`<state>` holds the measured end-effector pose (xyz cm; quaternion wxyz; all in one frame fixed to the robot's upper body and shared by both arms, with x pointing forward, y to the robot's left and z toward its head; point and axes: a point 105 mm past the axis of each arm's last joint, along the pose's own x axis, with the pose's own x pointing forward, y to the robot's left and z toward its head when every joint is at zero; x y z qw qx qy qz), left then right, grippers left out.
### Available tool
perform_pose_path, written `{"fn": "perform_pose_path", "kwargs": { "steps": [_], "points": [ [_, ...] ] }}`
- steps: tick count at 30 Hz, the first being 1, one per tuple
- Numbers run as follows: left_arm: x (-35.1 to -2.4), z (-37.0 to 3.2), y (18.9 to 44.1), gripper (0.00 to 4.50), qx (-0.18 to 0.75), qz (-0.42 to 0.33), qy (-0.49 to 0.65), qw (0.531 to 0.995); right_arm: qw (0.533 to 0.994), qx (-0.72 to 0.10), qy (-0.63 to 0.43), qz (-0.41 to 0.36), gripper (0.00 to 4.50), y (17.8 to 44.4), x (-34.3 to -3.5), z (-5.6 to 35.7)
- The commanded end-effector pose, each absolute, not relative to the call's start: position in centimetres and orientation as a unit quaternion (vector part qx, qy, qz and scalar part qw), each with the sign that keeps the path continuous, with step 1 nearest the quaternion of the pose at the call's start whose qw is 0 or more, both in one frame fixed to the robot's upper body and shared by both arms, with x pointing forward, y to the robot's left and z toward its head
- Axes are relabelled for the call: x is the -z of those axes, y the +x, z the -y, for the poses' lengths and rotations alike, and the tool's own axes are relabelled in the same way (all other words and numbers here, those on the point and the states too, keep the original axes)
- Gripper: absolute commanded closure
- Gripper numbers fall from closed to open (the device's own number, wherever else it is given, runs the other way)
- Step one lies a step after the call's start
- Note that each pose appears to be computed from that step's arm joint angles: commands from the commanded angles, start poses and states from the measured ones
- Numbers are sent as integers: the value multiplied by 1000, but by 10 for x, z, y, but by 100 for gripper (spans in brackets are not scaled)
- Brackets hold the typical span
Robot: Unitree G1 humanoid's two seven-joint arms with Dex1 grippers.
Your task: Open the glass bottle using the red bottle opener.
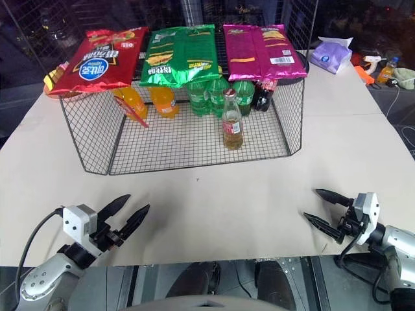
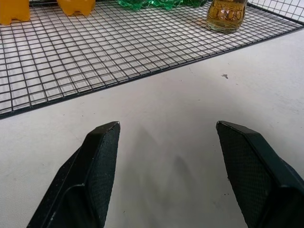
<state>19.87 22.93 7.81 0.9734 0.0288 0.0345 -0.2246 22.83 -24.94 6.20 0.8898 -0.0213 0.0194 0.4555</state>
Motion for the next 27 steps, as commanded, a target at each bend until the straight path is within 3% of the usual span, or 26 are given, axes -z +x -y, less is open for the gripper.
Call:
{"fn": "perform_pose_path", "kwargs": {
  "steps": [1, 27],
  "points": [
    [-84, -229, 199, 119, 230, -26, 38, 972, 891, -452, -32, 2, 26, 230, -74, 252],
    [-83, -233, 210, 119, 220, -31, 30, 975, 887, -462, -22, 14, 26, 234, -77, 240]
  ]
}}
